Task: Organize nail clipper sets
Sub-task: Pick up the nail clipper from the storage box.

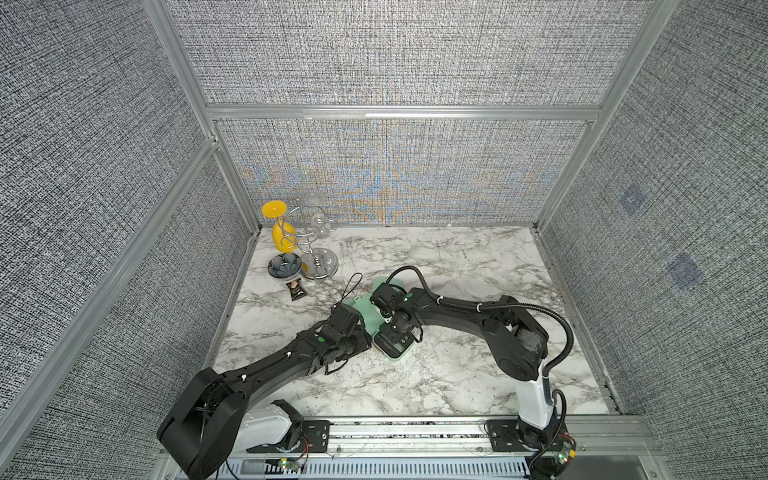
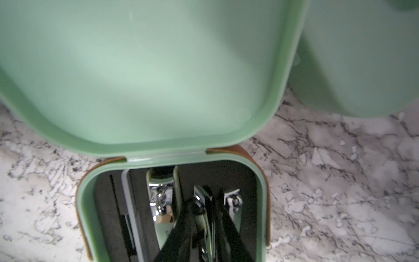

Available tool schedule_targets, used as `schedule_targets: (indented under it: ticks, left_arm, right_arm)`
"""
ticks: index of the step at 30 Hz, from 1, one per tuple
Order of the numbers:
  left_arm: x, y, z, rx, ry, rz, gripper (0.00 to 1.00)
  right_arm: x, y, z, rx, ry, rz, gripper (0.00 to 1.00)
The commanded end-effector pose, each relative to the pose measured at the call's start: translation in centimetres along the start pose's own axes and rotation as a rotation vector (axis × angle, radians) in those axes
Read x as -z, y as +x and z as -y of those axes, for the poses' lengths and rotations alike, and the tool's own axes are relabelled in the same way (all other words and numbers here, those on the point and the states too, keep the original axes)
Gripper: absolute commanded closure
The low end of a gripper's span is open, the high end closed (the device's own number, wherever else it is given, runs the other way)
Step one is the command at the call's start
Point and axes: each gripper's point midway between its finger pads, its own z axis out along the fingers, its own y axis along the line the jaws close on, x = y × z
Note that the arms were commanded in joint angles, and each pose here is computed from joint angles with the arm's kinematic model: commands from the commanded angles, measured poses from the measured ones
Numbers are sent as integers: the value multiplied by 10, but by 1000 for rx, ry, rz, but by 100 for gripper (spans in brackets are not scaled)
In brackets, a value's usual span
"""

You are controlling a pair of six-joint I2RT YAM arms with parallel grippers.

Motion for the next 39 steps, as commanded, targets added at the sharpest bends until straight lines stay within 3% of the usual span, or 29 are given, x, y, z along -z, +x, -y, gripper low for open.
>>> schedule_targets:
  ticks: [1,6,31,39]
  left_arm:
    - [1,-4,3,-3,6,13,49]
    - [1,-4,4,-3,7,13,48]
    - [1,-3,3,-3,9,13,48]
    - [2,-3,3,-3,9,14,48]
  right_arm:
    - [-13,13,-9,-1,-45,-53,83]
    - [-12,12,-9,0,-45,-53,100]
    - [46,-4,4,-45,-41,63,100]
    - [66,-1,38,-118,56,96,100]
